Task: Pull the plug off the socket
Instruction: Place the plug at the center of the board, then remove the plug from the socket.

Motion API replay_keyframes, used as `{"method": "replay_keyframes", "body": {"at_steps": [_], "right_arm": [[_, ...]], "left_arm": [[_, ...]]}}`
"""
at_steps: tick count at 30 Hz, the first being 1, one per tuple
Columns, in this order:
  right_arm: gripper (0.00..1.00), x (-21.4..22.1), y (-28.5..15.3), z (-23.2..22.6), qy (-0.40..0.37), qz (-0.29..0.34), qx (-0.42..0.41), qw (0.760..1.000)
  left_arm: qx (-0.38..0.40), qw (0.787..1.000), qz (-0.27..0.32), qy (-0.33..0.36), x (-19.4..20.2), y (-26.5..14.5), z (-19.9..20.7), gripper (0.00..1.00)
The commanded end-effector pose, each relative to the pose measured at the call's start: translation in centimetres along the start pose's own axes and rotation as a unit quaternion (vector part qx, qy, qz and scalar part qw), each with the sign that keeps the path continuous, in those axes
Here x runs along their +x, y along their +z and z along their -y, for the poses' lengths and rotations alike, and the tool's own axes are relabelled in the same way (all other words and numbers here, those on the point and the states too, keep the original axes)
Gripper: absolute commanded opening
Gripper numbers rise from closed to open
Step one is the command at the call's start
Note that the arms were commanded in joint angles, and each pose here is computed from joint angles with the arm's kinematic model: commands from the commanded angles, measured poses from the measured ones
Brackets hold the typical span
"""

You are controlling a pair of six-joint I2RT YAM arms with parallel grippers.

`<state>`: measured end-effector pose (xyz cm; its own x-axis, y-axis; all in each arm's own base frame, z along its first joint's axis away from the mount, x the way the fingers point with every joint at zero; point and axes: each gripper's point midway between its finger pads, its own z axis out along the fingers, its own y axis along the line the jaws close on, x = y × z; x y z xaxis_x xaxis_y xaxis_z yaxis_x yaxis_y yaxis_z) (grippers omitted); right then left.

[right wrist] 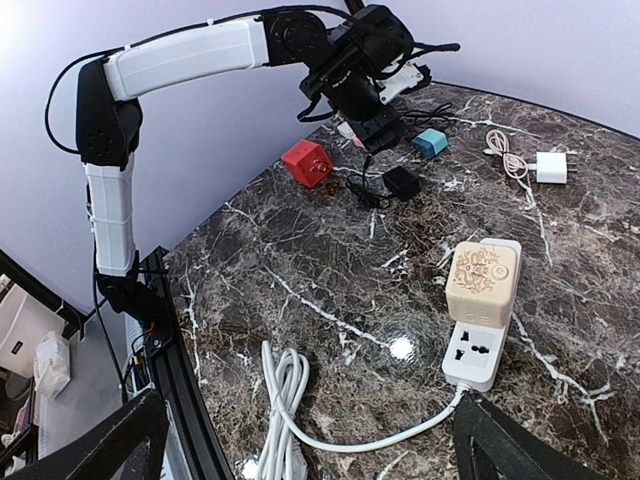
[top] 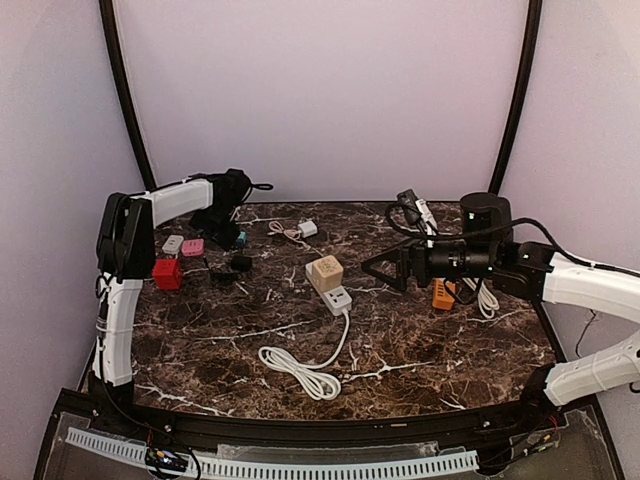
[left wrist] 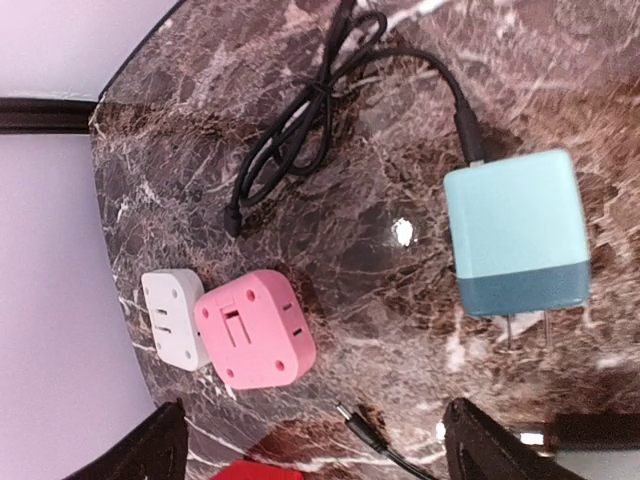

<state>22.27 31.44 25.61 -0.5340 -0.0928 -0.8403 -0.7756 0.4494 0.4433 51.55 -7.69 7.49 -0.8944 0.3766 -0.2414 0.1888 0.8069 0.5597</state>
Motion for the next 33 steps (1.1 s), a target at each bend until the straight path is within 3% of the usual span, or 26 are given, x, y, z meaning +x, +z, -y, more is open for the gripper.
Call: {"method": "replay_keyframes", "body": {"at_steps": [1, 6, 9, 12, 14, 16, 22, 33], "right_arm": [[0.99, -2.1, -0.7, -0.4, -0.005, 0.033, -0.002, 0.999], [0.99, -2.9, -2.5, -1.9, -0.022, 0.078, -0.029, 0.996], [0.98, -3.4, -3.7, -1.7, -0.026, 0.103, -0.012, 0.994], [0.99, -3.3, -4.5, -1.5, -0.029, 0.116, -0.003, 0.993], [0.98, -3.1, -4.9, -1.6, -0.031, 0.121, -0.004, 0.992], [0.99, -2.9, -5.1, -1.8, -0.036, 0.126, -0.011, 0.991], [0.99, -2.0, -4.8, -1.3, -0.027, 0.121, -0.007, 0.992], [0.99, 1.6, -4.4, 1.1, 0.018, 0.100, 0.024, 0.995]], "left_arm": [[0.044, 0.996, 0.082, -0.009, -2.4, -8.5, -1.5, 0.92], [0.132, 0.977, 0.169, 0.016, -3.4, -15.1, 1.7, 0.98], [0.248, 0.946, 0.209, 0.013, -3.1, -18.2, 5.1, 0.99], [0.390, 0.889, 0.237, 0.043, -1.5, -21.5, 9.8, 0.99], [0.444, 0.849, 0.279, 0.058, -1.3, -24.1, 11.5, 0.99], [0.467, 0.830, 0.296, 0.080, -0.7, -25.5, 13.0, 0.99], [0.475, 0.814, 0.306, 0.139, -0.2, -27.1, 16.9, 0.99], [0.446, 0.831, 0.263, 0.205, -0.5, -25.5, 23.1, 0.96]]}}
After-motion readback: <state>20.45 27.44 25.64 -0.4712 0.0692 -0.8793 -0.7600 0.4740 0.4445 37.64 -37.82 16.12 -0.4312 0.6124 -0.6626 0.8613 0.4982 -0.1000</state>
